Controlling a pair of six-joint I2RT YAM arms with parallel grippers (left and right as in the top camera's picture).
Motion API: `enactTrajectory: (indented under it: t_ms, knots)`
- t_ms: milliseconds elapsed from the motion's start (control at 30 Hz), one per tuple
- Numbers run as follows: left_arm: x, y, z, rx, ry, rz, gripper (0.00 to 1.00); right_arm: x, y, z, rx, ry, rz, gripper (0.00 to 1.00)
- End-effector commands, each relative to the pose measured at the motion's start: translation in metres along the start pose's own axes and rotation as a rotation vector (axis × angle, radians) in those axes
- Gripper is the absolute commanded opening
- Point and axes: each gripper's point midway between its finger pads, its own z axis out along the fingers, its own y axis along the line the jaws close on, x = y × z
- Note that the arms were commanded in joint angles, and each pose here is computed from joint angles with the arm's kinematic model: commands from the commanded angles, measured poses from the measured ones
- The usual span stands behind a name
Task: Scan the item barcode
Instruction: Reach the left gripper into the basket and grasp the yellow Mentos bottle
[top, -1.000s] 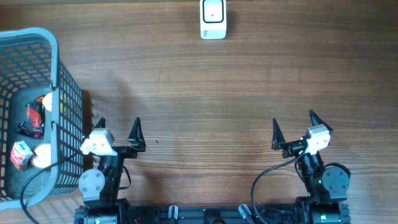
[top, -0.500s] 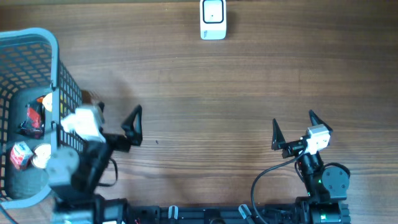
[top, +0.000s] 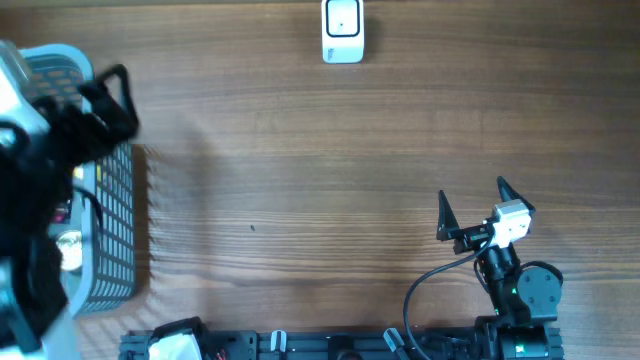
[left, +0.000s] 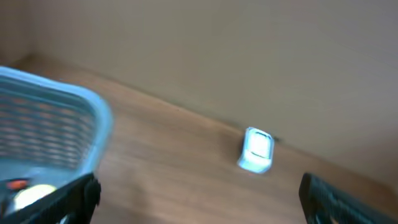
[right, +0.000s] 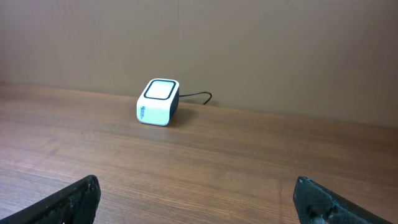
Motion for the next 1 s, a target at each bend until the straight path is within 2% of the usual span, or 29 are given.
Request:
enactTrajectory:
  t_ms: [0,133,267,367,567,667,867,967]
  knots:
    - [-0.014,0.069,0.018,-0.283,-0.021,-0.193,1.0,-0.001,-0.002,0.0,0.014,-0.004,0.013,1.0]
    - [0.013,0.175,0.034,-0.586,0.066,-0.521,1.0,-0.001,-0.002,0.0,0.014,-0.004,0.013,1.0]
    - [0.049,0.233,0.056,-0.669,0.215,-0.702,1.0,-0.001,-0.002,0.0,0.014,-0.004,0.013,1.0]
    - [0.076,0.245,0.088,-0.642,0.343,-0.762,1.0,-0.001,-0.002,0.0,0.014,-0.004,0.013,1.0]
    - [0.122,0.273,0.144,-0.666,0.455,-0.765,1.0,-0.001,-0.002,0.0,0.014,-0.004,0.013,1.0]
    - [0.145,0.273,0.17,-0.665,0.494,-0.73,0.99,-0.001,-0.002,0.0,0.014,-0.004,0.013,1.0]
    - [0.19,0.271,0.199,-0.763,0.582,-0.606,0.99,-0.001,-0.002,0.0,0.014,-0.004,0.013,1.0]
    - [0.207,0.278,0.202,-0.808,0.597,-0.601,0.99,-0.001,-0.002,0.0,0.014,-0.004,0.013,1.0]
